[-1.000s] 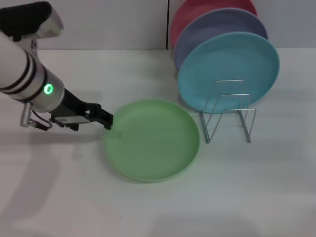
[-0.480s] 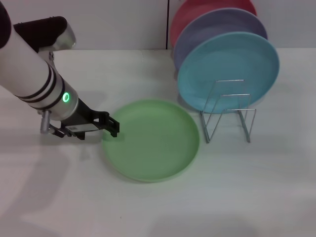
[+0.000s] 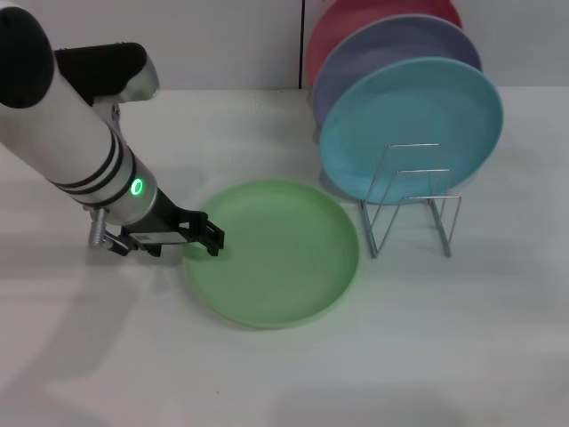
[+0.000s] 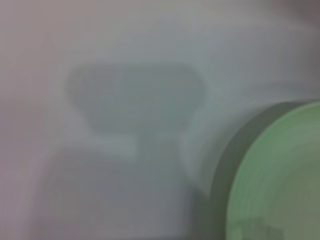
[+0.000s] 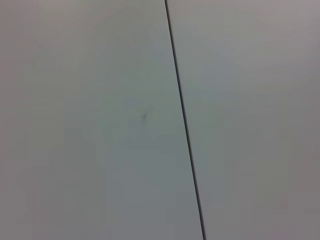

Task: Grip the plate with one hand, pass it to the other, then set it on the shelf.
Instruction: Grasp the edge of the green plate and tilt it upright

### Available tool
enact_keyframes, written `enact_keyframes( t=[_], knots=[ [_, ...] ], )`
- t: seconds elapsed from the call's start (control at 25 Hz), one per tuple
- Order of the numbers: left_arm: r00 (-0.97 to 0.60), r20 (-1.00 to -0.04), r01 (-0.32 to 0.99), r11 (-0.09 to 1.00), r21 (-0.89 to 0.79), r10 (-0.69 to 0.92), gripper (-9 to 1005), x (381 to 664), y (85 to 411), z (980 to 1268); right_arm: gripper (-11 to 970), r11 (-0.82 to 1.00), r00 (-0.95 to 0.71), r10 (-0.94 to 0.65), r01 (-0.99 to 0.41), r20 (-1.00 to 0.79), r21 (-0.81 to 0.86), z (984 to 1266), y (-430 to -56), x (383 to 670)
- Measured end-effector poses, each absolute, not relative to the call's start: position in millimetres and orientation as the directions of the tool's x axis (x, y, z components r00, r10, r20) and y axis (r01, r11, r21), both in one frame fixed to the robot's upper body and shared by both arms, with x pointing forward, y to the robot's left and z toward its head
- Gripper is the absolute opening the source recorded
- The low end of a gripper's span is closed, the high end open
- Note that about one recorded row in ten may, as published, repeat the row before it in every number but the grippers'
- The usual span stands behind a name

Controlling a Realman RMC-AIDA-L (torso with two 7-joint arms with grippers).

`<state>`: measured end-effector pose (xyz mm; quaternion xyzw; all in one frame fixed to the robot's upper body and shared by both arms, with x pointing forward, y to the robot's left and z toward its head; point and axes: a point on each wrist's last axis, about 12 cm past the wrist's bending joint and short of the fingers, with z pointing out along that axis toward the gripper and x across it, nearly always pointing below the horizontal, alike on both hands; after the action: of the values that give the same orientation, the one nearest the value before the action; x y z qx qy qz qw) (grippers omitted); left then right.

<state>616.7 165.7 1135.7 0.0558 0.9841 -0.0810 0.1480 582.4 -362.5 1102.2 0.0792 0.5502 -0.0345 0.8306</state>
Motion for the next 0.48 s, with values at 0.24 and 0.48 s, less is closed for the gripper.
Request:
enact_keyframes(
  t=[0.24, 0.48],
  knots=[
    [-0.949, -0.296, 0.151, 0.981, -0.126, 0.108, 822, 616.2, 162.1, 1131.1, 544, 0.985, 0.392, 0.027, 0.146, -0.92, 0.092, 1102.4, -363.2, 582.3],
    [-0.947, -0.292, 0.173, 0.979, -0.107, 0.135, 767, 613.9, 159.2, 1127.9, 544, 0.985, 0.389, 0.026, 0.149, -0.921, 0.091, 1101.6, -364.1, 581.2]
  ],
)
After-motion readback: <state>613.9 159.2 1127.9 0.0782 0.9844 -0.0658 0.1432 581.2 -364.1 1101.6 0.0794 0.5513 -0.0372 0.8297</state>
